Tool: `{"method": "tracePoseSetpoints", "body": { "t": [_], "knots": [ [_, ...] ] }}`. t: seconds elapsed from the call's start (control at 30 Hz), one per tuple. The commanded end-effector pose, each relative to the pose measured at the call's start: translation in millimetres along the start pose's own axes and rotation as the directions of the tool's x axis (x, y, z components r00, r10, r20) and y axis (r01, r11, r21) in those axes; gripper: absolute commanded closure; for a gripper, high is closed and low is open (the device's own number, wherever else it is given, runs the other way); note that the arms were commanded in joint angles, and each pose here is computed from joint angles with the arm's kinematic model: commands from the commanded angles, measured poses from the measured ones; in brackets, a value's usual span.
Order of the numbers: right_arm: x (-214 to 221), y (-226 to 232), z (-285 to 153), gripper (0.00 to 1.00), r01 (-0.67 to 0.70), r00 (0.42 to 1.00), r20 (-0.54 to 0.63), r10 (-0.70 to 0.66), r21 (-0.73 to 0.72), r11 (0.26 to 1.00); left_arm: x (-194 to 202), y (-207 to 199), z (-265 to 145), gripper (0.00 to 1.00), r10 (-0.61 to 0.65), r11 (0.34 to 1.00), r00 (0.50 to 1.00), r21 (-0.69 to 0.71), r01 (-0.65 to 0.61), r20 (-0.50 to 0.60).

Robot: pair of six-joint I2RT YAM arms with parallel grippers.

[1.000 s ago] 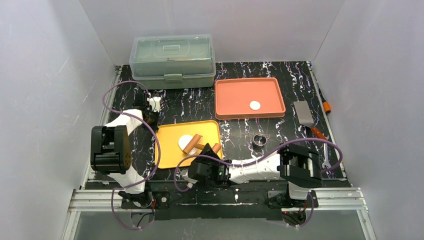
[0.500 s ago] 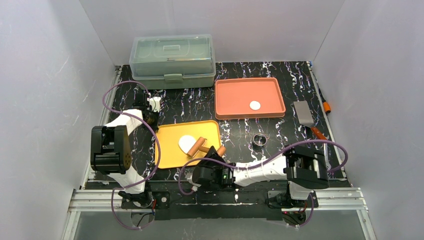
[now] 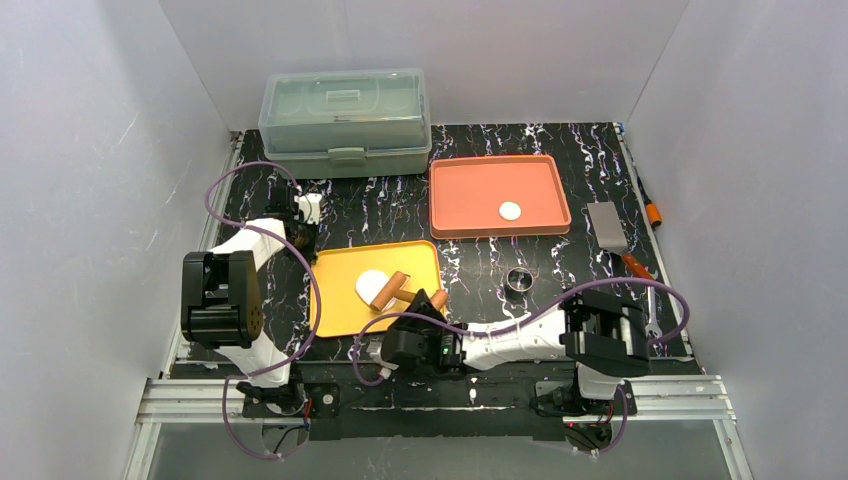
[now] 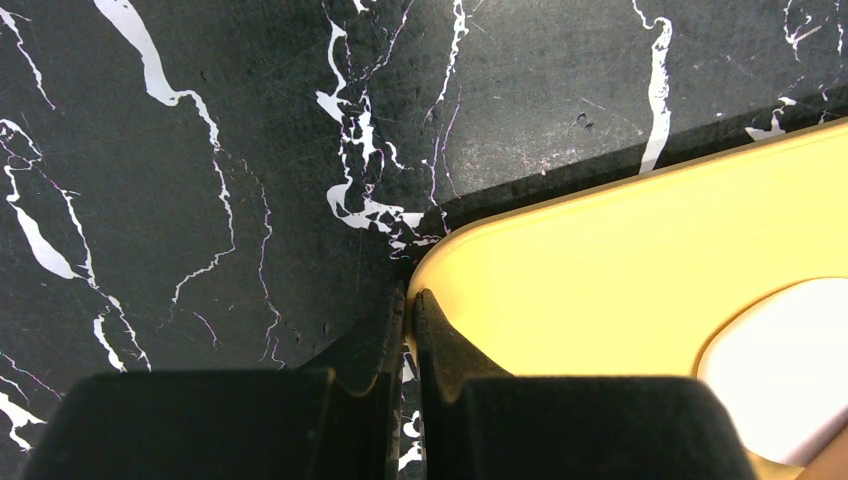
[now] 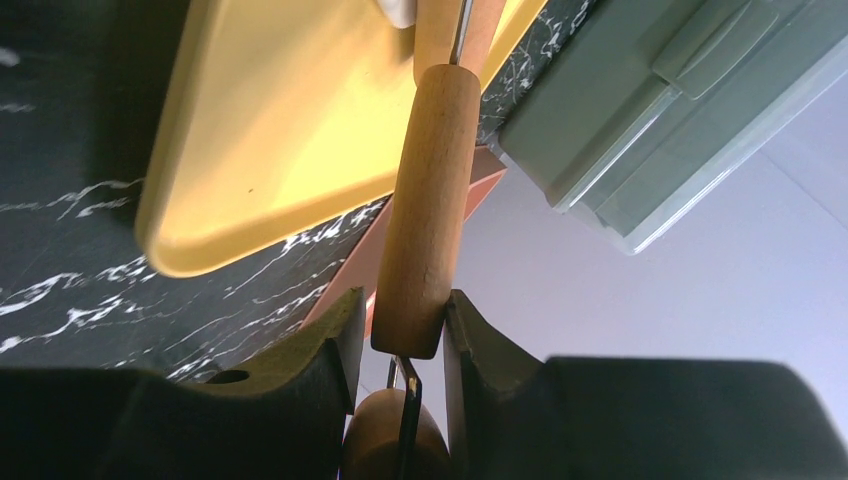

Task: Roll out the dumpling wrappers from the dough

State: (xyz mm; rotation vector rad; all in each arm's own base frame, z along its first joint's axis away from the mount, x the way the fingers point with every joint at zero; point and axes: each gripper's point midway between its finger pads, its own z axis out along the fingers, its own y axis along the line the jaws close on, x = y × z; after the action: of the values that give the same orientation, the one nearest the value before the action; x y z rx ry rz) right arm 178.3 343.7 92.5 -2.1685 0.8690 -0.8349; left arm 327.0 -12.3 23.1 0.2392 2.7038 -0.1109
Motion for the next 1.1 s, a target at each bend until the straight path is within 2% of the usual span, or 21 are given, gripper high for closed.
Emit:
{"method": "tracePoseSetpoints", "body": {
  "t": [0.0, 0.1, 0.47, 0.8, 1.07],
  "knots": [
    [9.0, 95.0, -11.9, 0.99, 0.201, 0.979, 0.090, -0.182, -0.299, 0.933, 24.3, -5.3, 5.0, 1.00, 0.015, 1.000, 0.997, 0.021, -0.013, -0.077],
    [10.4, 95.5, -11.8, 0.99, 0.192, 0.981, 0.088, -0.174, -0.288, 0.938, 25.2, -5.6, 5.7, 1.00, 0.014, 1.000, 0.997, 0.022, -0.012, -0.081],
    [-11.7, 42.8, 22.6, 0.99, 0.230, 0.972, 0.100, -0.214, -0.181, 0.956, 25.8, -5.0, 5.4, 1.00, 0.013, 1.000, 0.996, 0.019, -0.012, -0.084],
    [10.0, 96.4, -11.0, 0.99, 0.205, 0.979, 0.075, -0.192, -0.286, 0.936, 25.2, -6.3, 6.6, 1.00, 0.015, 1.000, 0.996, 0.028, -0.013, -0.083],
    [-10.6, 65.4, 10.8, 0.99, 0.178, 0.982, 0.108, -0.158, -0.218, 0.960, 27.1, -6.6, 6.0, 1.00, 0.014, 1.000, 0.996, 0.028, -0.011, -0.087]
  ]
}}
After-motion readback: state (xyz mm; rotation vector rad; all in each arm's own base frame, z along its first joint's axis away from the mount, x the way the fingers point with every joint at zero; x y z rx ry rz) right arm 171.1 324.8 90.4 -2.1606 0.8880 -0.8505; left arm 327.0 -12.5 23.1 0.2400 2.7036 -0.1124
